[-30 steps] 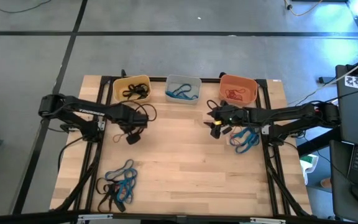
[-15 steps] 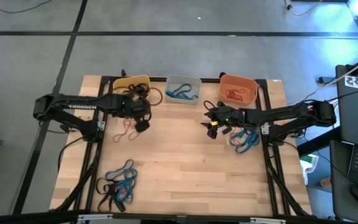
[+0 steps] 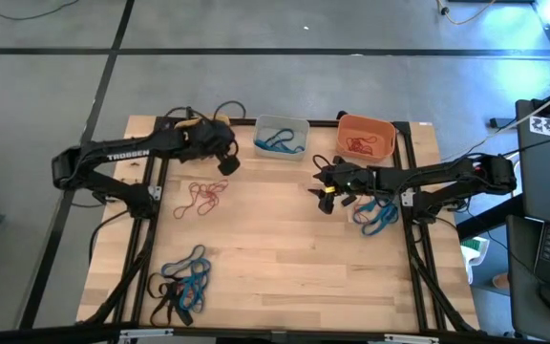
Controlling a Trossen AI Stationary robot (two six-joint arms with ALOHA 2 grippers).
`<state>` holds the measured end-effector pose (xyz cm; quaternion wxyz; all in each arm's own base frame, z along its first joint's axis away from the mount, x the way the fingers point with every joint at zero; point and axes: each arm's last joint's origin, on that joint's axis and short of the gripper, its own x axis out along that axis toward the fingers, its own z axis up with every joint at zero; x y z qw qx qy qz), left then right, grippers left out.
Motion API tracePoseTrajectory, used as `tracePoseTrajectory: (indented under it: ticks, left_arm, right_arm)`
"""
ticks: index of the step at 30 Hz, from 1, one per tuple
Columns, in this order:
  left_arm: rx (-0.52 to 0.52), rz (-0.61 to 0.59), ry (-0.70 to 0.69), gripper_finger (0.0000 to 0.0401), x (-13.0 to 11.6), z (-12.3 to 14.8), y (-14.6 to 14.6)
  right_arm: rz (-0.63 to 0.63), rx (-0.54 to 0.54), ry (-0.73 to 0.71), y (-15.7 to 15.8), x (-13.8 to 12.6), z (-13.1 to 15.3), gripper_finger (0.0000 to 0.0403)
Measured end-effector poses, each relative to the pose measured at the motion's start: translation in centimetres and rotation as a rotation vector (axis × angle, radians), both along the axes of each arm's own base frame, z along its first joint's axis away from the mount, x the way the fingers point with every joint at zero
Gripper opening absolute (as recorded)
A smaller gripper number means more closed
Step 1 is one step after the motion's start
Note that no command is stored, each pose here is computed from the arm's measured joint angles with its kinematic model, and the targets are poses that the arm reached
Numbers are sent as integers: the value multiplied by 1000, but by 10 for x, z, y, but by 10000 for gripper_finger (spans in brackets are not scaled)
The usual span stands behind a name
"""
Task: Sort rubber bands into baskets
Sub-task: Put the black rubber band into the yellow bin
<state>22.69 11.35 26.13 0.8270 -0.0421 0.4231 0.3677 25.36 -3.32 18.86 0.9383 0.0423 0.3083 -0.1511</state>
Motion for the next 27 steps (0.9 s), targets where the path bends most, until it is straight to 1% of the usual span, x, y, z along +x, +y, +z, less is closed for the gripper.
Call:
tracePoseTrajectory:
  ticks: [4,9,18,24,27]
  left_arm:
    - [23,42,-10,5,-6,2,15]
    - [27,111,-15,5,-13,0,33]
    - [-67,202,78,5,-21,-30,70]
    - [-102,218,121,6,-20,-43,77]
    - [-117,229,120,19,-20,-45,77]
  right_arm:
    - [0,0,0,0,0,0,237]
    - [1,-1,0,0,0,0,237]
    - [1,-1,1,0,0,0,237]
    - [2,-2,3,0,0,0,237]
    - [3,-2,3,0,0,0,237]
